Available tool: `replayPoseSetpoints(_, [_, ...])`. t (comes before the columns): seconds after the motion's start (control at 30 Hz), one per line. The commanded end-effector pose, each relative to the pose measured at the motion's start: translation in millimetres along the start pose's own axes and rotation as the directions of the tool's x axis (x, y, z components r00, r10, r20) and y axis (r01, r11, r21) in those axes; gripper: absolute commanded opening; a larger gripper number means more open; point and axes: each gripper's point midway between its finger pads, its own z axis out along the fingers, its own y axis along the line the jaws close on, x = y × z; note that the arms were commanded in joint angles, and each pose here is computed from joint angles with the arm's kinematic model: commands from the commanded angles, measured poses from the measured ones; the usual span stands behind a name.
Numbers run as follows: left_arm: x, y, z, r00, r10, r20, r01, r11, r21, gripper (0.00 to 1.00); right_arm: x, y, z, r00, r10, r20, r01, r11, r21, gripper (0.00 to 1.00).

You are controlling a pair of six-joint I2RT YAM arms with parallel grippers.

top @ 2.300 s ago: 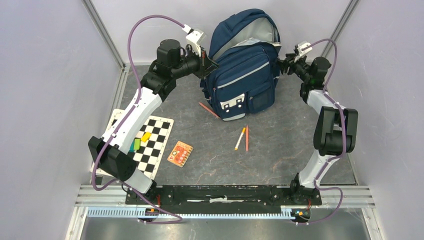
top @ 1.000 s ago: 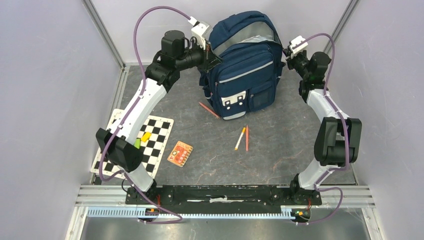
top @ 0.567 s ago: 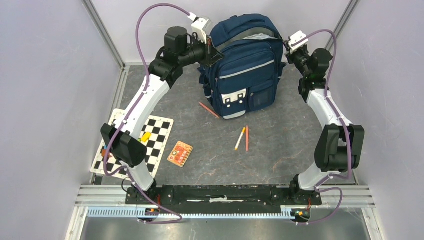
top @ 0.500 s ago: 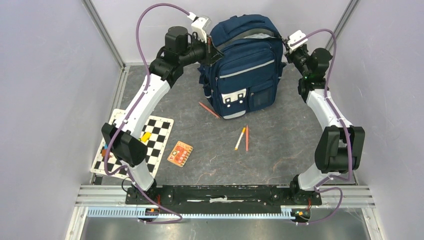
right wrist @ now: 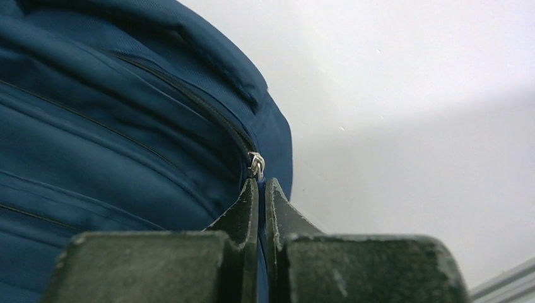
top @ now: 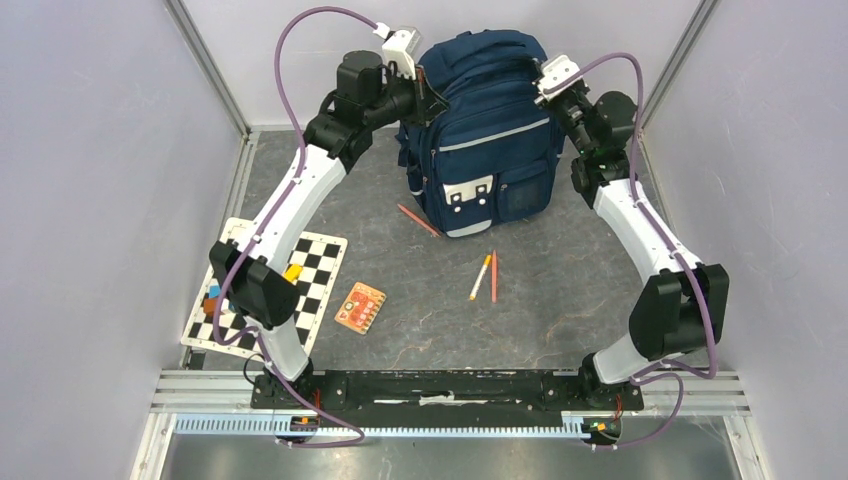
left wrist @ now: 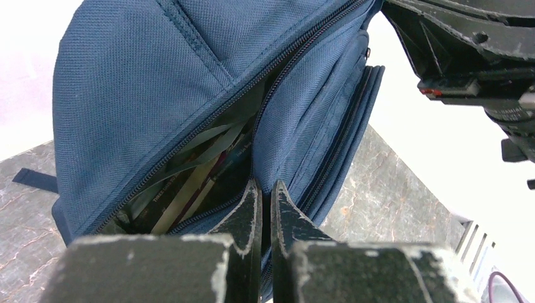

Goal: Pack the student bag
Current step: Zip the student bag at the center of the board.

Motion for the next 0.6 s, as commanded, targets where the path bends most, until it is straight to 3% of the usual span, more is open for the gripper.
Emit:
replayPoseSetpoints(0.0, [-48, -21, 0, 0.988, -0.024, 0.152, 0.017, 0.999, 0.046, 0.02, -125, -15, 2, 0.955, -0.088, 0.282, 0.077, 0.996, 0.051, 0.00])
replayPoseSetpoints(0.33, [-59, -29, 11, 0.983, -0.011, 0.183, -0.008, 0.995, 0.103, 0.02, -158, 60, 29, 0.943, -0.102, 0.316, 0.133, 0.988, -0.078, 0.00])
replayPoseSetpoints(0.5, [-56, -27, 5, 0.983, 0.063, 0.175, -0.078, 0.993, 0.083, 0.02, -164, 49, 33, 0.950, -0.064, 0.304, 0.066, 0.998, 0.004, 0.00])
replayPoseSetpoints(0.57, [-59, -26, -3, 0.975, 0.118, 0.186, -0.131, 0.990, 0.060, 0.08, -167, 44, 32, 0.949, -0.079, 0.305, 0.076, 0.997, 0.022, 0.00])
